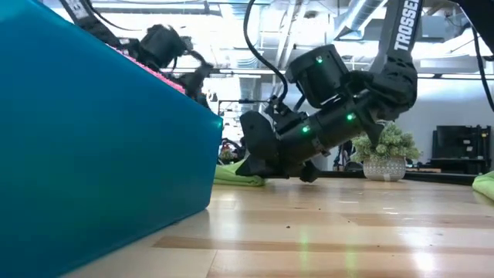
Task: Fold microfiber towels
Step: Stack the top green microfiber towel on top of the pink microfiber towel in the blue bin
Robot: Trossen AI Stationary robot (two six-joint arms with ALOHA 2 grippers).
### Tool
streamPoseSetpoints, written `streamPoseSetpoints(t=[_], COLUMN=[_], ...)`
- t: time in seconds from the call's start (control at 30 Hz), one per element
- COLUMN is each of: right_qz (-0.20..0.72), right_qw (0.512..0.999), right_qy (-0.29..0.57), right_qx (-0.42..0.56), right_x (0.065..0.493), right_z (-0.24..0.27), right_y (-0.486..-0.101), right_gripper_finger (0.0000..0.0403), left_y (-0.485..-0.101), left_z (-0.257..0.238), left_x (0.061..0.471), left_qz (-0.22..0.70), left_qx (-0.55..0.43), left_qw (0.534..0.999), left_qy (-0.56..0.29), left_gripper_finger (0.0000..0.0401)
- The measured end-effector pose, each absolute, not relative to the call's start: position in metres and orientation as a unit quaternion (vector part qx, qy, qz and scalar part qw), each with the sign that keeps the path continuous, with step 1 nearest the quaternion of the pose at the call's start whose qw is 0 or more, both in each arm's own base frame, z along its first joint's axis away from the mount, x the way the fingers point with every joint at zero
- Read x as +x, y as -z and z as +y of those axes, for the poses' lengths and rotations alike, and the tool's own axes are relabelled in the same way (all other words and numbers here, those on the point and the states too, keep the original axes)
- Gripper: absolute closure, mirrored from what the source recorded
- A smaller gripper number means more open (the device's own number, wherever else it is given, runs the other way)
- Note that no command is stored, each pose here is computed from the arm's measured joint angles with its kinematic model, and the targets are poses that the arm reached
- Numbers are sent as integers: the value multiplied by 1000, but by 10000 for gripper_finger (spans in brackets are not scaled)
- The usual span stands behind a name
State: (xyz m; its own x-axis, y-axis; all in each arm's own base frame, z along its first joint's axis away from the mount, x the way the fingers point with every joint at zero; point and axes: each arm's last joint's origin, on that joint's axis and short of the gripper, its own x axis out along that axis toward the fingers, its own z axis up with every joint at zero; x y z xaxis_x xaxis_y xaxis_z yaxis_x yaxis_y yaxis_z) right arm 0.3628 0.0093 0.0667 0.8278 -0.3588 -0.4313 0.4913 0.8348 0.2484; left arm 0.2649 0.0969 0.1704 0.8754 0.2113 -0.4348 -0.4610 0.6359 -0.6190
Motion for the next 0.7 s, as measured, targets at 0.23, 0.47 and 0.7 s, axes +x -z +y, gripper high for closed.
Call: streamPoseSetpoints(t=[0.23,0.47,0.7], right_qz=[177,146,110], right_qw=[940,945,949], right_qy=[227,221,214], right_qx=[183,192,202], right_x=[364,366,369], right_z=[6,7,7], right_y=[-68,-74,-82], right_gripper_finger=[337,337,337], left_y=[-162,-133,-111], left_z=[49,46,53], left_x=[265,265,268], left_qz=[267,333,367], left_qx=[-266,-224,-220], left_qw=[908,882,870], left_qy=[-181,-246,-246], left_gripper_finger=[401,401,401])
